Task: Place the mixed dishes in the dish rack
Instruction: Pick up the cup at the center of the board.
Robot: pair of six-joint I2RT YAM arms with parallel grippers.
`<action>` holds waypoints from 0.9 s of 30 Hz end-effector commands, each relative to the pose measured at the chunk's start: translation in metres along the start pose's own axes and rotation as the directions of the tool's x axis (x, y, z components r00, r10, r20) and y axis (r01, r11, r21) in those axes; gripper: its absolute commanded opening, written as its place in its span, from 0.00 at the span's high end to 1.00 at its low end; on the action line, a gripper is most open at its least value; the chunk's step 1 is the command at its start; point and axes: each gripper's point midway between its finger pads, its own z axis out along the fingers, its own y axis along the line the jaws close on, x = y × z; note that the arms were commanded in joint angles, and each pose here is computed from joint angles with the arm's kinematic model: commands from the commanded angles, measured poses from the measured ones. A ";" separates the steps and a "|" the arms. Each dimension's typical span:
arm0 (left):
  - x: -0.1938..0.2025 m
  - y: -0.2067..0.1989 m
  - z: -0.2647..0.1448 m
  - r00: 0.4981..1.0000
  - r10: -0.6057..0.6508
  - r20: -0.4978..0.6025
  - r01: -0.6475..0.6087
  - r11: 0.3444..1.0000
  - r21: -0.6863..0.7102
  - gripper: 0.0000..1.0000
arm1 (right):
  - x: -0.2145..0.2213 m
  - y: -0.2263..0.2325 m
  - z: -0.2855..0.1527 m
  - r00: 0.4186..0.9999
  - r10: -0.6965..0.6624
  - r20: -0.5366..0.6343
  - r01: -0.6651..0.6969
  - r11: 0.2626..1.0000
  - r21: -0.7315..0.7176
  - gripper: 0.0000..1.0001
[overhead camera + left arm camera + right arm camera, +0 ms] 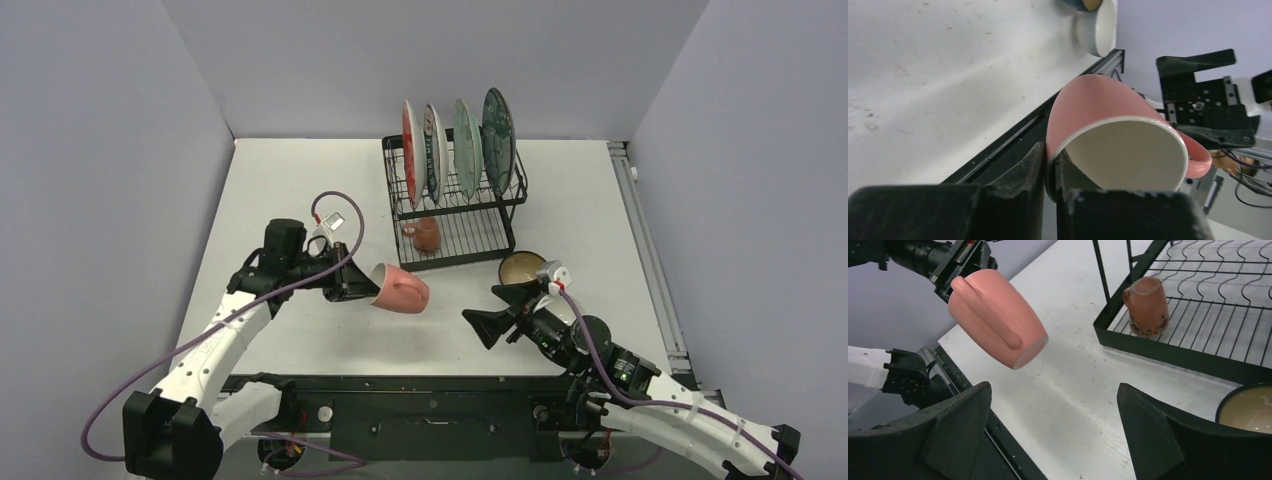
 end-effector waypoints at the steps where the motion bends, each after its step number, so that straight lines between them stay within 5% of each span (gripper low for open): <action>1: 0.002 -0.059 -0.020 0.999 0.032 -0.029 -0.022 0.957 0.291 1.00 | -0.024 0.032 0.000 0.992 -0.045 0.115 0.064 0.984 -0.166 0.10; 9: 0.009 -0.084 -0.035 0.996 -0.025 -0.084 0.061 0.882 0.467 1.00 | -0.047 0.068 -0.004 0.949 -0.124 0.291 0.221 0.918 -0.329 0.10; 27: 0.026 -0.099 -0.052 0.987 -0.025 -0.160 0.112 0.821 0.559 1.00 | -0.072 0.103 0.004 0.811 -0.374 0.450 0.538 0.778 -0.324 0.10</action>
